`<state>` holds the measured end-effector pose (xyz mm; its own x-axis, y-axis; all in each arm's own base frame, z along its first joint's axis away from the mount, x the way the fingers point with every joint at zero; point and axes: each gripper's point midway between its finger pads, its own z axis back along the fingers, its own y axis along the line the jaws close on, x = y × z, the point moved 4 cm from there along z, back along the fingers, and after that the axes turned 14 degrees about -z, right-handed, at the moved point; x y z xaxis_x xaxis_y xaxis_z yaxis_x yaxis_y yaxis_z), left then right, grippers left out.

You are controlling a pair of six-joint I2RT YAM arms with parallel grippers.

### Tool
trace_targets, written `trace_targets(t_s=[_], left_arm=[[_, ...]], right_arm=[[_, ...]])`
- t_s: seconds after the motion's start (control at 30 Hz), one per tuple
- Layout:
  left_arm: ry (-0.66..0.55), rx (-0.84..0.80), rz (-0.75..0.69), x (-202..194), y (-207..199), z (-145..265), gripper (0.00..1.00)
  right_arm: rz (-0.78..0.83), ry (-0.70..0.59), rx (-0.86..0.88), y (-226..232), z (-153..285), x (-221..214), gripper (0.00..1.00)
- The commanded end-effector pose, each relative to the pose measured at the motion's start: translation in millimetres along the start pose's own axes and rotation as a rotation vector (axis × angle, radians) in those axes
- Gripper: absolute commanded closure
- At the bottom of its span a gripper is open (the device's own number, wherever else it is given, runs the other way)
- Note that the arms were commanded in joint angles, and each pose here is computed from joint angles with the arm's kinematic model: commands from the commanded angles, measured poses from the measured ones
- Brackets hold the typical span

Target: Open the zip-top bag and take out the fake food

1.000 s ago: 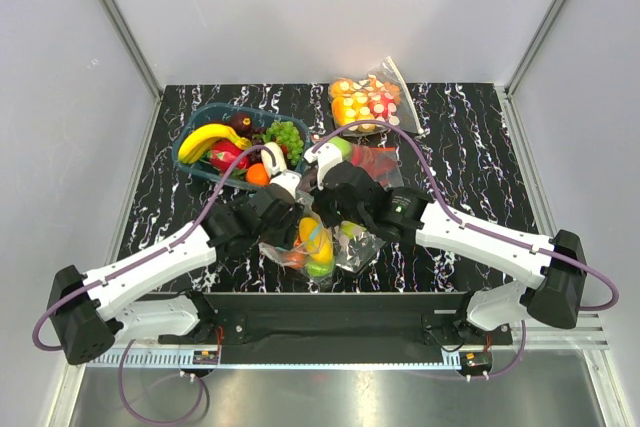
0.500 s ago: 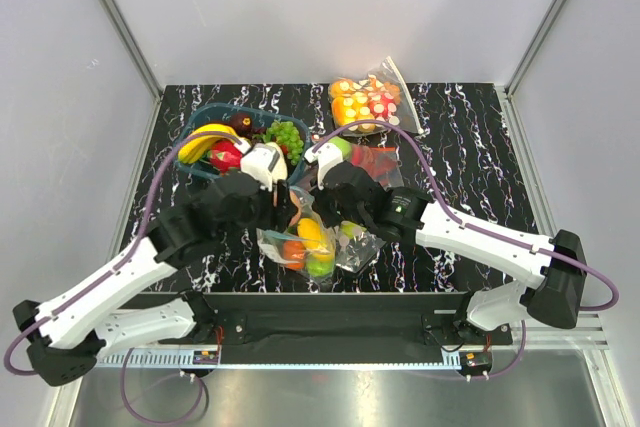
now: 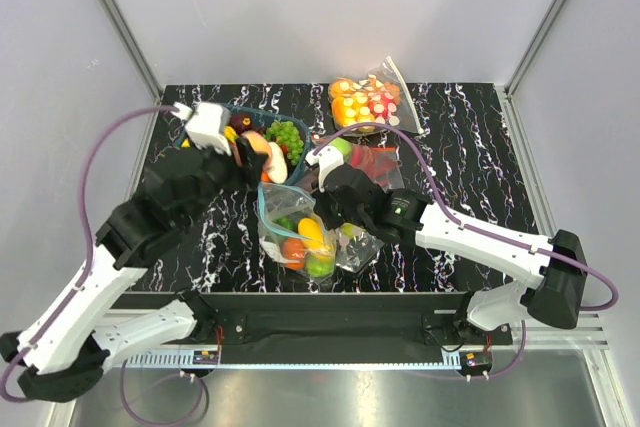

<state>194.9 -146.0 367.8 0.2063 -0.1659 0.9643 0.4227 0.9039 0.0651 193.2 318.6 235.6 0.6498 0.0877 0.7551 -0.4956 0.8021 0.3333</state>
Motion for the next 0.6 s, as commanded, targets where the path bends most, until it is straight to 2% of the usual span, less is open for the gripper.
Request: trace_targets(t_s=[0.0, 0.13, 0.2, 0.33, 0.47, 0.57], left_arm=[[-0.12, 0.157, -0.026, 46, 42, -19, 0.65], [-0.07, 0.261, 0.06, 35, 95, -71, 0.64], [-0.004, 0.284, 0.103, 16, 115, -105, 0.64], [0.016, 0.27, 0.136, 4, 134, -161, 0.64], [0.057, 0.253, 0.106, -4, 143, -203, 0.64], [0.141, 0.261, 0.083, -26, 151, -229, 0.64]], right_arm=[[-0.02, -0.045, 0.018, 4, 10, 11, 1.0], [-0.018, -0.039, 0.028, 7, 8, 11, 1.0], [-0.015, -0.038, 0.03, 8, 7, 12, 1.0], [-0.008, -0.032, 0.024, 7, 5, 11, 1.0], [-0.012, -0.02, 0.022, 7, 3, 7, 1.0], [-0.015, -0.017, 0.018, 5, 3, 5, 1.0]])
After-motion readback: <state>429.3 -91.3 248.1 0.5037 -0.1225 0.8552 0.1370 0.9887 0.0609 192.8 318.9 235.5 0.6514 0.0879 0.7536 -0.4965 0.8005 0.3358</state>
